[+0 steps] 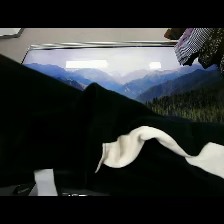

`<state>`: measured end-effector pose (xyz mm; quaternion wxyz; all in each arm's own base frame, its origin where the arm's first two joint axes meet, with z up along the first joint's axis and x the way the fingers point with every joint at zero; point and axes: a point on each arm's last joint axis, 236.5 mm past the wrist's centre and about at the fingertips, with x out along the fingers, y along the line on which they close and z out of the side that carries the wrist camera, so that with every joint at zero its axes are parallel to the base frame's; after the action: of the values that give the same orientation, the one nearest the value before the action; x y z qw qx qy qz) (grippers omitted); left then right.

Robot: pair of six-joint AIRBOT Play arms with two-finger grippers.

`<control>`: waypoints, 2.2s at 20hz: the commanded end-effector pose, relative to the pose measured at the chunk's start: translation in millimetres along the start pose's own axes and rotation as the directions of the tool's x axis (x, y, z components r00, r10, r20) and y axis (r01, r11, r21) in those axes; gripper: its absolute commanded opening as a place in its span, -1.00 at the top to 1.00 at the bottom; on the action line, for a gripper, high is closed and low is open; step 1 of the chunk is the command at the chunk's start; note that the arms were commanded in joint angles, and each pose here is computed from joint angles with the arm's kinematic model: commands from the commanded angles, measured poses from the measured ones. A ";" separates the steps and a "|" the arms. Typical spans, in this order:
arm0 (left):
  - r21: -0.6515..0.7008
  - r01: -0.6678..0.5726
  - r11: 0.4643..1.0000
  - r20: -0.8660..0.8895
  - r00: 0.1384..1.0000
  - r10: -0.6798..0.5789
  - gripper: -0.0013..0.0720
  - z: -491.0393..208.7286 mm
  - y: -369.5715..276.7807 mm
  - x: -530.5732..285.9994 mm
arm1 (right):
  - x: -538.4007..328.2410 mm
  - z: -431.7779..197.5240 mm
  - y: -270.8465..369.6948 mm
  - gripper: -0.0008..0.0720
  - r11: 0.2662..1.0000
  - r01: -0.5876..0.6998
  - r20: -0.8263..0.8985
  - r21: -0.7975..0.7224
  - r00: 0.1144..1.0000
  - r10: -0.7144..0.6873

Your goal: Fold the clothes and pants, and hang the long-sleeved shirts on hangers.

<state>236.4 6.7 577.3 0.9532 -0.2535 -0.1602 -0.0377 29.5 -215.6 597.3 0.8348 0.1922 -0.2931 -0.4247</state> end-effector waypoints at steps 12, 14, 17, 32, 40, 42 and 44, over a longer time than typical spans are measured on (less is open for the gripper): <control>-0.062 -0.238 0.969 -0.662 0.736 0.139 0.86 -307.3 172.3 163.5 | 81.4 -343.9 151.4 0.86 0.987 0.043 -0.428 -0.158 0.897 -0.108; -0.068 -0.277 0.959 -0.730 0.669 0.141 0.86 -366.7 194.1 176.5 | 84.5 -452.7 148.4 0.86 0.997 0.050 -0.694 -0.056 0.716 -0.075; -0.065 -0.328 0.942 -0.836 0.533 0.128 0.86 -454.9 214.5 173.5 | 39.0 -592.0 151.0 0.86 0.994 -0.110 -0.952 -0.017 0.306 0.018; 0.026 -0.448 0.894 -0.949 0.269 0.163 -0.73 -439.9 258.5 100.7 | -76.7 -651.1 55.6 -0.52 0.755 -0.642 -0.925 -0.138 -0.189 -0.329; 0.185 -0.615 0.767 -0.947 0.097 0.307 -0.73 -439.4 315.0 -39.0 | -244.1 -657.3 4.3 -0.55 0.926 -0.330 -0.786 0.181 -0.615 -0.065; 0.193 -0.637 0.747 -0.954 0.056 0.294 -0.73 -459.5 314.5 -71.9 | -286.3 -658.9 -9.2 -0.55 0.953 -0.219 -0.744 0.210 -0.668 0.011; 0.202 -0.649 0.734 -0.957 0.027 0.287 -0.73 -474.0 315.3 -93.5 | -321.9 -659.8 -25.6 -0.55 0.964 -0.144 -0.703 0.224 -0.709 0.058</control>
<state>363.9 51.8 41.1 0.7603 -0.3423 0.5432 0.0990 326.6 44.7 5.3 0.6811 0.3315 0.6468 0.0889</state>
